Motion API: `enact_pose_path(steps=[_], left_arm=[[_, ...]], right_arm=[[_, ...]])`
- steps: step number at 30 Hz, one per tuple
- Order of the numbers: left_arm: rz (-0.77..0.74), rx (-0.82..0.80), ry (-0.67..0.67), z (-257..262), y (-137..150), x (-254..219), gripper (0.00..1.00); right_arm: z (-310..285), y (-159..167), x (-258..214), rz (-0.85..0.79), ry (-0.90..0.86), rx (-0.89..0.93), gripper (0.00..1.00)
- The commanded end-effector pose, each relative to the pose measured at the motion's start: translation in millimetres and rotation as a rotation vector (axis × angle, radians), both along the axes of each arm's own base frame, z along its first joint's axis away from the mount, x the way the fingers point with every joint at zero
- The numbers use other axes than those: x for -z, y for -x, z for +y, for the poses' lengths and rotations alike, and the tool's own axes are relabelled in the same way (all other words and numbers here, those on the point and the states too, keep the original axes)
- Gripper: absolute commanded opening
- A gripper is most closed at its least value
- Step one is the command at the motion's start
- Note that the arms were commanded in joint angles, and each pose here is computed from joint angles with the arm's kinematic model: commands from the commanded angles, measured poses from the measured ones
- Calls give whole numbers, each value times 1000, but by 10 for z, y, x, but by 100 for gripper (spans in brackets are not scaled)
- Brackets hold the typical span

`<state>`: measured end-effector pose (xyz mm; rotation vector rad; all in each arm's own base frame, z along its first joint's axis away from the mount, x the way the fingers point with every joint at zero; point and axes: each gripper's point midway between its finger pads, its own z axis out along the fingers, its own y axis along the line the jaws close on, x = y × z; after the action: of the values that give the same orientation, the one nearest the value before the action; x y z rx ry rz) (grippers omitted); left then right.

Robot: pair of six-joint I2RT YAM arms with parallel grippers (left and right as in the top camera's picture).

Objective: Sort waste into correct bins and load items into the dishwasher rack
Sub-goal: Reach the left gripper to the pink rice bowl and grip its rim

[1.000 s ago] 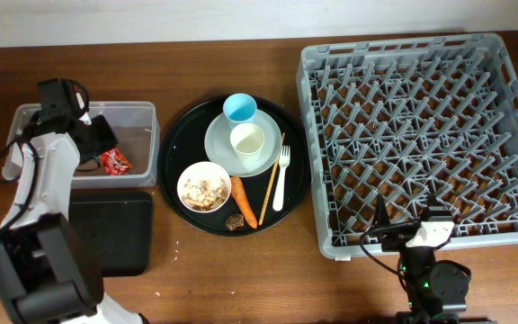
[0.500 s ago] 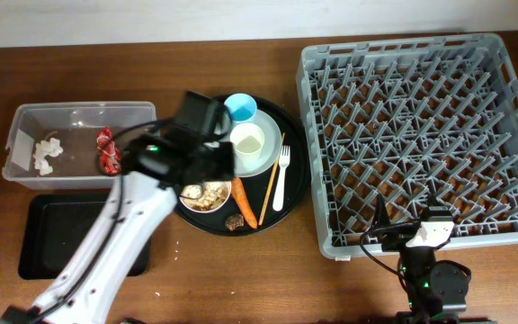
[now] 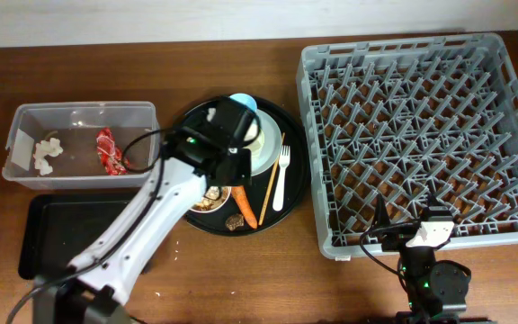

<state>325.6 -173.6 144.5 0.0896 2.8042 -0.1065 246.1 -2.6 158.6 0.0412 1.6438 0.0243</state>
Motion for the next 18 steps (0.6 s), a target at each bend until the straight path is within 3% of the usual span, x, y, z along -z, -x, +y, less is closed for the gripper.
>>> enact_pose_path(steps=[1,8,18], left_arm=[[27,-18,-93,57,-44,242,22],[104,-39,-179,48,-180,849,22],[128,-43,-230,135,-135,1018,22]], right_arm=[[-32,2,27,4,7,15,99],[-32,2,27,4,7,15,99],[-32,2,27,4,7,15,99]])
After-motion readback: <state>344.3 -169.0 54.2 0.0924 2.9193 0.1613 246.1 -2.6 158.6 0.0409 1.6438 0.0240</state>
